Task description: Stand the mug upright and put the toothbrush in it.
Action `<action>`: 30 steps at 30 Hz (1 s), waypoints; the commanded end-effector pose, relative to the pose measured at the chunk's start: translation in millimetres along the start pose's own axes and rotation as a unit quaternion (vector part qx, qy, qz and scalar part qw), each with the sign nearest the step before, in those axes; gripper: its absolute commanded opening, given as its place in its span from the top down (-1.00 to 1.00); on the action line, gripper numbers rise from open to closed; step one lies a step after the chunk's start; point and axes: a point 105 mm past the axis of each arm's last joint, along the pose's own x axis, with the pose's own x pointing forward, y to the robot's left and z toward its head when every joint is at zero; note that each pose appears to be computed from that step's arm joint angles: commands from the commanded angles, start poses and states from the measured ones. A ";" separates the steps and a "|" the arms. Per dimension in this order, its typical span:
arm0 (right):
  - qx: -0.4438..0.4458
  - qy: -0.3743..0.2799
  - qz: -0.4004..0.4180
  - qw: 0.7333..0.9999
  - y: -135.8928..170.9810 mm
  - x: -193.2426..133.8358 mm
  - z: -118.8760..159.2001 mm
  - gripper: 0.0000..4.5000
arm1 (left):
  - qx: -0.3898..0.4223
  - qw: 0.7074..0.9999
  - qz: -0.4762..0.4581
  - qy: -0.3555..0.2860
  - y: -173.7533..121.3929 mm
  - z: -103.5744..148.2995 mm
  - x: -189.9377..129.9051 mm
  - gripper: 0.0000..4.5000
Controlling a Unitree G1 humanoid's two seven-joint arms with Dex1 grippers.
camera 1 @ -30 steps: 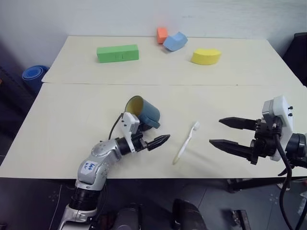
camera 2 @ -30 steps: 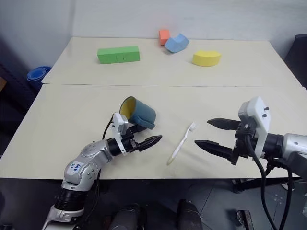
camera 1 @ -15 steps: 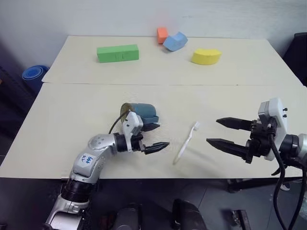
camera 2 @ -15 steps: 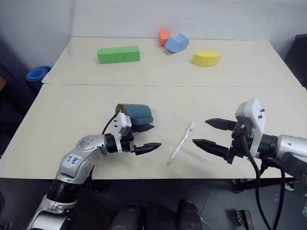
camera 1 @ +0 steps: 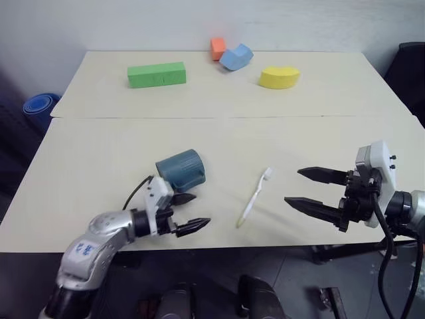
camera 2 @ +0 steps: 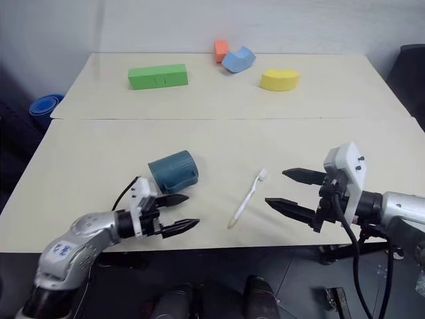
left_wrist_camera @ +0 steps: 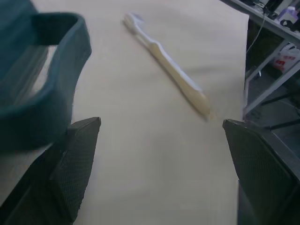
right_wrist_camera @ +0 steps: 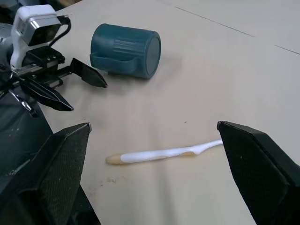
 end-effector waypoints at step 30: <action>-0.238 0.073 0.195 0.949 45.4 108.2 -16.2 -1.00 | 0.116 0.972 -0.006 0.203 -7.6 33.6 -167.4 -0.96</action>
